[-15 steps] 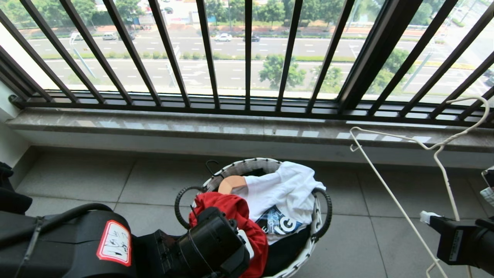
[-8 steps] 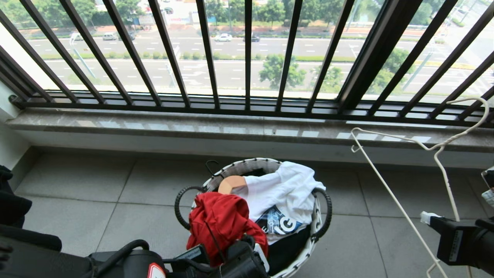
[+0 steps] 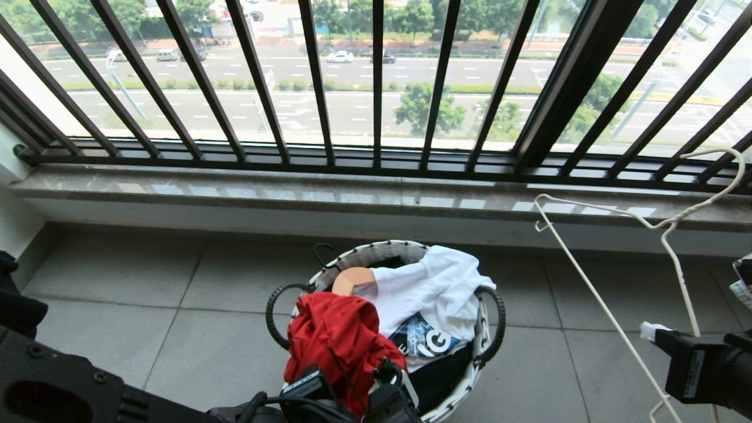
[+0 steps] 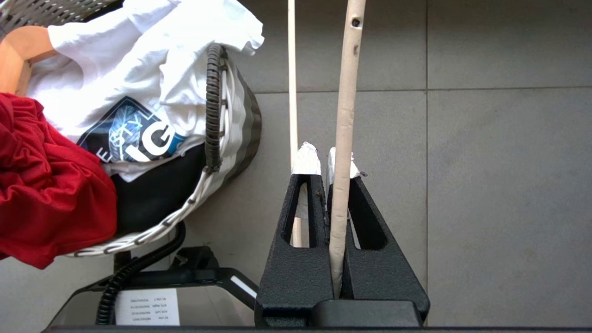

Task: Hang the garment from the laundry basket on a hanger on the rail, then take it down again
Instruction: Pick up clothes from the basket

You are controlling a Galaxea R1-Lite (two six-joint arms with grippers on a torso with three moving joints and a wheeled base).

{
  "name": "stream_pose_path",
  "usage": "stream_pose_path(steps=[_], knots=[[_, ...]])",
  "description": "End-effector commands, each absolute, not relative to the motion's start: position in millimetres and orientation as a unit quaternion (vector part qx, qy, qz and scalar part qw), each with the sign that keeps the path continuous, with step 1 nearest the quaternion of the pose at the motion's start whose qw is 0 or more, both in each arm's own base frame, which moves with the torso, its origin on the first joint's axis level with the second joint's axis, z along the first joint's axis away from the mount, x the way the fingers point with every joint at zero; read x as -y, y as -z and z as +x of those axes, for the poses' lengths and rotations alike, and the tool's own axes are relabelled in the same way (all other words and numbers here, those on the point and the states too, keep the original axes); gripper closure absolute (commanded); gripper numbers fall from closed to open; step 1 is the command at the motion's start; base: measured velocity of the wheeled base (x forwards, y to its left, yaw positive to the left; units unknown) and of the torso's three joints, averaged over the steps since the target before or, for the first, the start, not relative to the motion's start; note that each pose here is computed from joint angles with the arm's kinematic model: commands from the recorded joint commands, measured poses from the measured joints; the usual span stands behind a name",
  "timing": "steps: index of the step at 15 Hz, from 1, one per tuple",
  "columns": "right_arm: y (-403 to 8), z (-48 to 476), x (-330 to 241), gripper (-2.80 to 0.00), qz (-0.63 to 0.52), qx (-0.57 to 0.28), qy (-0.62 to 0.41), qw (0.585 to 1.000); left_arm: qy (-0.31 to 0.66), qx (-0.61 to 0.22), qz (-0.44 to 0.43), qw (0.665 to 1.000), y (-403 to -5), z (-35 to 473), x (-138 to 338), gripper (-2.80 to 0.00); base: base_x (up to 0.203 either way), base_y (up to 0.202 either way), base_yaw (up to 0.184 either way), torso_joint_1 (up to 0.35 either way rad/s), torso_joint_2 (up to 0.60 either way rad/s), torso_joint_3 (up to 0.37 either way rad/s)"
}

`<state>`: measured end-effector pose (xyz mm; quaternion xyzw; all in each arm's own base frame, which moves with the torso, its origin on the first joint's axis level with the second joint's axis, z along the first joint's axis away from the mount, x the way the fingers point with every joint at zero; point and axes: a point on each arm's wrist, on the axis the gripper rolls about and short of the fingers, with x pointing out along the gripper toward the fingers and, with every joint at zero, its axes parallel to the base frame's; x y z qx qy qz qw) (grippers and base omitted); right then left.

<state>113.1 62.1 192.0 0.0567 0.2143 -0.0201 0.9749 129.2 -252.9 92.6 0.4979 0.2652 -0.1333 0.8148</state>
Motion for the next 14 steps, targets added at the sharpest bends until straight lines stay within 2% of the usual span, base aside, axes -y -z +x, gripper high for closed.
stream_pose_path(steps=[1, 7, 14], knots=[[-192.0, 113.1, -62.1, 0.0, 0.058, -0.214, 0.022, 0.975, 0.129, -0.269, 0.506, 0.809, -86.0, 130.8, 254.6, -2.8, 0.0, 0.0, 0.0, 0.0, 0.0, 0.0], [-192.0, 113.2, -62.0, 0.0, 0.057, -0.214, 0.022, 0.975, 0.082, -0.281, 0.507, 0.811, -85.5, 151.8, 244.3, -2.8, 0.0, 0.0, 0.0, 0.0, 0.0, 0.0], [-192.4, 113.3, -62.0, 0.0, 0.057, -0.213, 0.023, 0.975, 0.059, -0.268, 0.471, 0.839, -85.7, 176.1, 248.9, -2.8, 0.0, 0.0, 0.0, 0.0, 0.0, 0.0]])
